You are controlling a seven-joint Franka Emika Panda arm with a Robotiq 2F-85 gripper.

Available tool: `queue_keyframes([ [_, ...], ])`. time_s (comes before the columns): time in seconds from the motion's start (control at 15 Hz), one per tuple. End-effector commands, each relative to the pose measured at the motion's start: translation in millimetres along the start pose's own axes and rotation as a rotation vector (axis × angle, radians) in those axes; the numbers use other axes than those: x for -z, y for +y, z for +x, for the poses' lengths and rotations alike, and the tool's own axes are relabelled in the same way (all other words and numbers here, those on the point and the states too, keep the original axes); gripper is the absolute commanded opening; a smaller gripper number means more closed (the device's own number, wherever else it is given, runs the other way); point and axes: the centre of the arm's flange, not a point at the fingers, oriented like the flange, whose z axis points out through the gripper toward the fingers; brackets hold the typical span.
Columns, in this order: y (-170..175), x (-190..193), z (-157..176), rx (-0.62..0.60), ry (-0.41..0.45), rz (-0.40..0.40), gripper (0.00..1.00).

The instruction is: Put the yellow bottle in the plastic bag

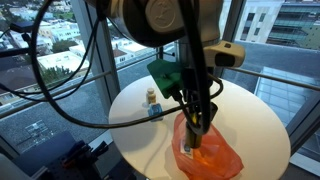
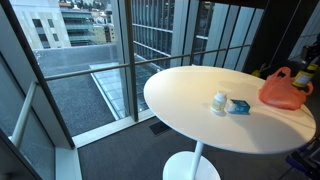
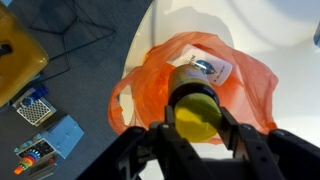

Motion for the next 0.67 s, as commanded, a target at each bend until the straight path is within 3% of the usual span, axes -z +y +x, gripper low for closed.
queue_keyframes([
  [0.0,0,-13,22,-0.029,0.002,-0.017,0.2],
  [0.6,-28,-50,48,0.011,-0.004,-0.031,0.2],
])
